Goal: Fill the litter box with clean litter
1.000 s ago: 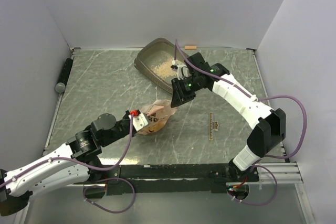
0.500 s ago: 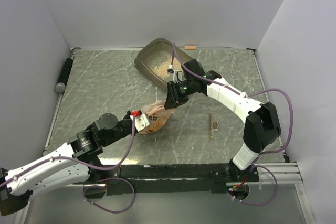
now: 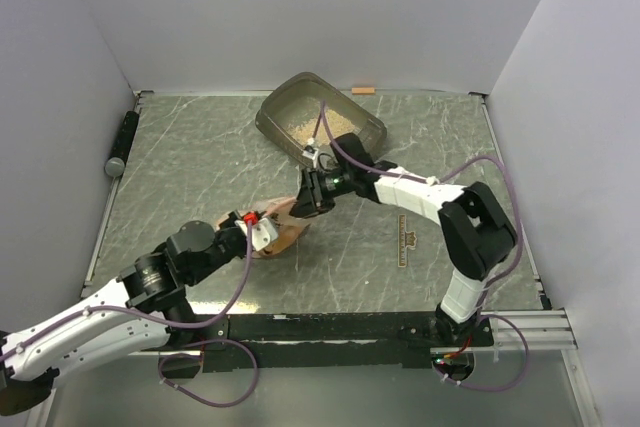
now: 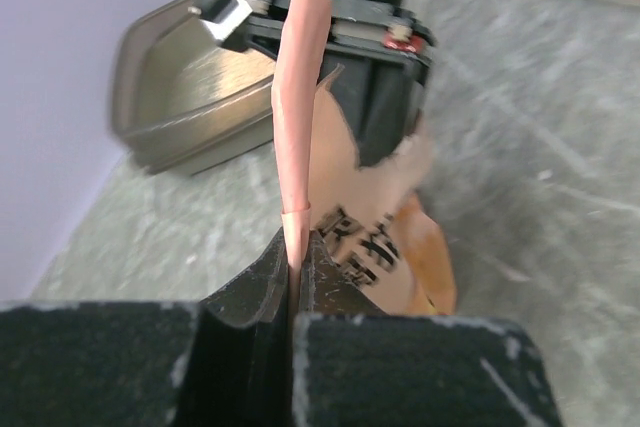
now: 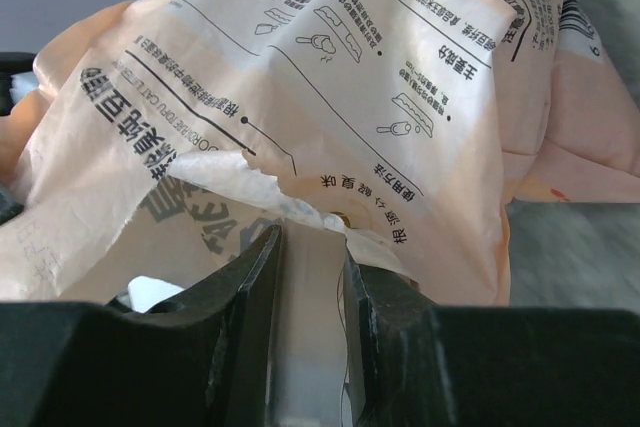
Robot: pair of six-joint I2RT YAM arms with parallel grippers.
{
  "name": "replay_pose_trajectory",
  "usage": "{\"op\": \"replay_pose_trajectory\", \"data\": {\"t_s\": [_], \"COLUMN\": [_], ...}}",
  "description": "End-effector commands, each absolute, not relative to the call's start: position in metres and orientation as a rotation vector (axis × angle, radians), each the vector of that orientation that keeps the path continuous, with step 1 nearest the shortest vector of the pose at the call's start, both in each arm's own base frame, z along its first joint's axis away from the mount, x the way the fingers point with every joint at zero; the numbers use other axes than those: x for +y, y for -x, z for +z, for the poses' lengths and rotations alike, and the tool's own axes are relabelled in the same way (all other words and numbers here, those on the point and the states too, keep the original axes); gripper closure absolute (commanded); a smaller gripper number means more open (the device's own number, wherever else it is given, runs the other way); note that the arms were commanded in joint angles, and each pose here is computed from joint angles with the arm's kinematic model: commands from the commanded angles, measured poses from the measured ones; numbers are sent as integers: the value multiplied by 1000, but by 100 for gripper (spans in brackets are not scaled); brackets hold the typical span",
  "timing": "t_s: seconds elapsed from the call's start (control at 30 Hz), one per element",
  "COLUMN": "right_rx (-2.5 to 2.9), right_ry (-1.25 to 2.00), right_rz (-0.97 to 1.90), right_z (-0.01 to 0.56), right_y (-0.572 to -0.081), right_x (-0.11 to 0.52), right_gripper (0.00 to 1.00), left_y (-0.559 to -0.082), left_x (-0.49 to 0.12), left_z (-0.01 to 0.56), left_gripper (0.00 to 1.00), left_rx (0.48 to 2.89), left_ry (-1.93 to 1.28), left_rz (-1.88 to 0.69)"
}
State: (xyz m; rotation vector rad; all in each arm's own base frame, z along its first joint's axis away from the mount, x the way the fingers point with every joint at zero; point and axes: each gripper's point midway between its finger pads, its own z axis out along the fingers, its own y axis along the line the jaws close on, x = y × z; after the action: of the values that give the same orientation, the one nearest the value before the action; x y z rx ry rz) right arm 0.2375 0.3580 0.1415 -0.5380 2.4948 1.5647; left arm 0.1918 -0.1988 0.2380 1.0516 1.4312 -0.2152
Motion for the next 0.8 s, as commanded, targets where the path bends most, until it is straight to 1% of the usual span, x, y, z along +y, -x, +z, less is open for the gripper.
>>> {"op": "replay_pose_trajectory", "data": {"t_s": [0.0,0.13,0.27,0.5,0.77], "right_rx": [2452,2386,2355,2293,2255], "right_ry": [546,549,566,580,540], "right_rz": [1694,1769,1806,1863,1893], "right_z": [132,149,161,176,182], "right_y": [-220,-215,-208,-191,-181], "right_x": [398,402,398,385,359], "right_gripper": [100,100,100,100,100], "left_y": [-197,-190,-181,-176,-179], "left_x": [-176,-174,-189,-220,-216], "left_z": [263,266,256,224,224], "left_gripper": [99,99,99,99,99], "left_rx": [1359,1304,1293,1371,1368], "left_ry": [-953,-949,-1024,-1177,-1148], "left_rz": [-125,-156,-231,-323,-304]}}
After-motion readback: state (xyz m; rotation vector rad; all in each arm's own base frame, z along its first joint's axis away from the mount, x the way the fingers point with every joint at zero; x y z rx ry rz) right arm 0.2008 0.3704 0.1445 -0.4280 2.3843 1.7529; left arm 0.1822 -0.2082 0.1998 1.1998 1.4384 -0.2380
